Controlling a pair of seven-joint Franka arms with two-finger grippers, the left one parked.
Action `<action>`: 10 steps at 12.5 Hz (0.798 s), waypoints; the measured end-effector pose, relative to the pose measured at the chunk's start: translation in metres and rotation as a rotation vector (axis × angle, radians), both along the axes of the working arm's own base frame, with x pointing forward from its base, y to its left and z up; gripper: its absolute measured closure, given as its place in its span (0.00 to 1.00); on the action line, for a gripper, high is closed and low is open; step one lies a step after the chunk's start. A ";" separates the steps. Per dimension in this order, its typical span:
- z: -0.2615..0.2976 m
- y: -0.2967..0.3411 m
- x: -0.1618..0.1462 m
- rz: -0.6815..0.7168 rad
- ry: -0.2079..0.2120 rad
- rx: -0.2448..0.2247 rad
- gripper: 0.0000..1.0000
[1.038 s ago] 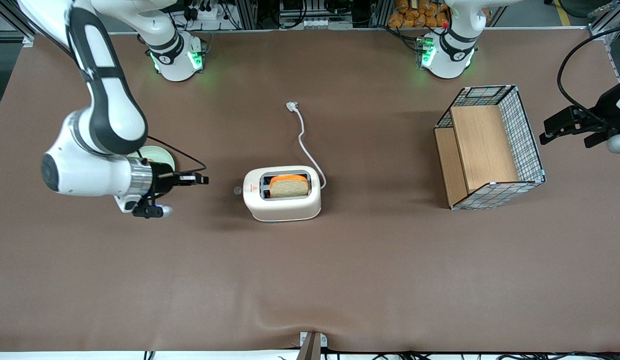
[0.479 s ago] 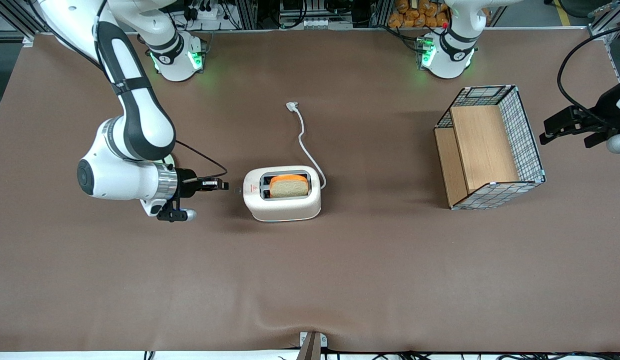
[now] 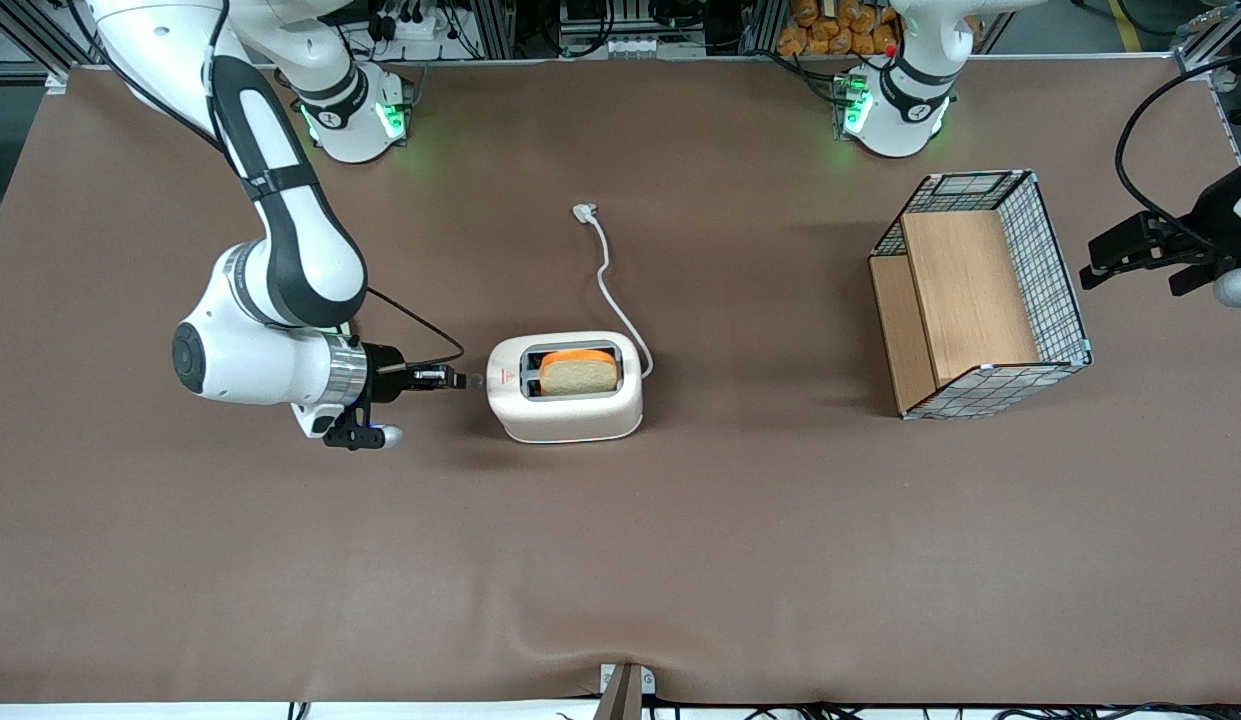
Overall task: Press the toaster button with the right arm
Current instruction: 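Advance the right gripper to the lever on the white toaster's end, then lower the right gripper onto the toaster lever, pressing it down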
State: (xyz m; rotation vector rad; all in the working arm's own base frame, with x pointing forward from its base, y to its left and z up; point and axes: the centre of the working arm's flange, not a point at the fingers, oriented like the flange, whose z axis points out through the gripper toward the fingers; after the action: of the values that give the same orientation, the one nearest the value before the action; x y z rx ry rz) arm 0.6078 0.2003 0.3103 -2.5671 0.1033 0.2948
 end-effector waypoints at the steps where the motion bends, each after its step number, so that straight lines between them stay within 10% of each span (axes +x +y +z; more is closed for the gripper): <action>1: -0.001 0.003 -0.001 0.004 0.000 0.000 0.99; 10: -0.014 0.017 -0.004 0.020 0.003 -0.012 0.99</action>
State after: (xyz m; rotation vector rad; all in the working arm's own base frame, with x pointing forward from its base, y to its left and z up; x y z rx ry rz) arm 0.6034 0.2177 0.2964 -2.5814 0.0810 0.3061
